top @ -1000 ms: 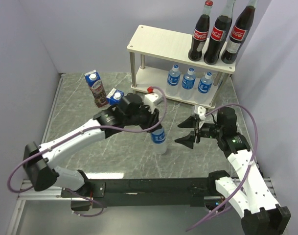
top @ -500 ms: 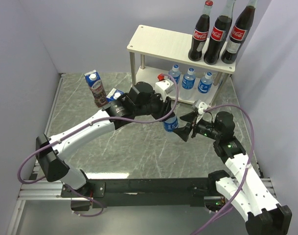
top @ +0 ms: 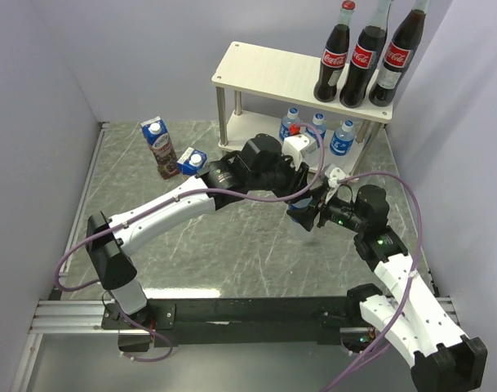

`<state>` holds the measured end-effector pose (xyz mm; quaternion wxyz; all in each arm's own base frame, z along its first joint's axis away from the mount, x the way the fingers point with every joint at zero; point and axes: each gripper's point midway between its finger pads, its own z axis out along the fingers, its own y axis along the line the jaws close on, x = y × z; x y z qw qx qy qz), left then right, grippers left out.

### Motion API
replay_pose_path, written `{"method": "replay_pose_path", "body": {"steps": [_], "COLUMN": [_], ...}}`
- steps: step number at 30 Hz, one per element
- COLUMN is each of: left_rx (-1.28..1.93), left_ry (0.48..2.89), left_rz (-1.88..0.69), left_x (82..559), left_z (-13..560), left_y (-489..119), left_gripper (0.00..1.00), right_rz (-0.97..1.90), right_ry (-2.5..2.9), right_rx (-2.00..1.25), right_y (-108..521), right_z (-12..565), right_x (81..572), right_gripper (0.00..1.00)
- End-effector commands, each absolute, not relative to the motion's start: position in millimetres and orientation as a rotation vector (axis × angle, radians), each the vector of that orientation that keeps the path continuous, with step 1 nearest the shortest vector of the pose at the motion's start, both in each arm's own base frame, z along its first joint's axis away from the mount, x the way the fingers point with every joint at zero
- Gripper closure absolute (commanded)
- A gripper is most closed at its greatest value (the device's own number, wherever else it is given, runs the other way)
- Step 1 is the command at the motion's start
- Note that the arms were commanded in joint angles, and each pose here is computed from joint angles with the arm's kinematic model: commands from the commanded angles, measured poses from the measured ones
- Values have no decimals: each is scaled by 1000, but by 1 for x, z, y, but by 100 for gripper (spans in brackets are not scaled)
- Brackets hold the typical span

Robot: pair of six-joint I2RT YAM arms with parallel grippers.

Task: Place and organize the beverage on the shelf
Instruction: Adjust the drink.

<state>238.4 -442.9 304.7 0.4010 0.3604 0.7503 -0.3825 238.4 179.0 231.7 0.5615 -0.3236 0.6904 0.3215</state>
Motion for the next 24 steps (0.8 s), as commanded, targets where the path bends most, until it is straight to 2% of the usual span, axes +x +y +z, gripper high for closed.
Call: {"method": "replay_pose_path", "body": {"steps": [1,2,3,6,9,10,12,13,16,23,24], "left_rx": [842,845,840,828,781,766,718,684,636,670,688], "left_ry": [1638,1638,1637,1637,1628,1610,1609,1547,1489,1445,1468], "left_rz": [-1094,-1095,-1095,-1094,-1085,-1088,-1057,-1074,-1041,-963,-955], "left_x": [235,233,234,235,239,237,242,239,239,229,227], "left_z": [399,398,400,400,406,414,411,431,440,419,395], "left_y": [-453,-454,-454,-454,-449,-444,-437,-428,-410,-382,-382], "left_gripper": [100,100,100,100,78,59,38,24,12,1,1], "right_rz": [736,739,741,737,743,745,752,764,779,785,773], "right_ry": [1563,1581,1582,1588,1585,1582,1586,1589,1595,1614,1622], "right_rx": [-753,-753,-755,-750,-743,-742,-727,-726,-714,-641,-614], "right_y": [181,180,181,180,179,179,178,178,177,168,163], "right_z": [253,251,251,254,256,258,259,260,260,267,267], "right_x": [244,243,244,244,244,243,244,243,242,248,251], "right_gripper": [36,43,60,82,97,99,100,100,100,100,100]}}
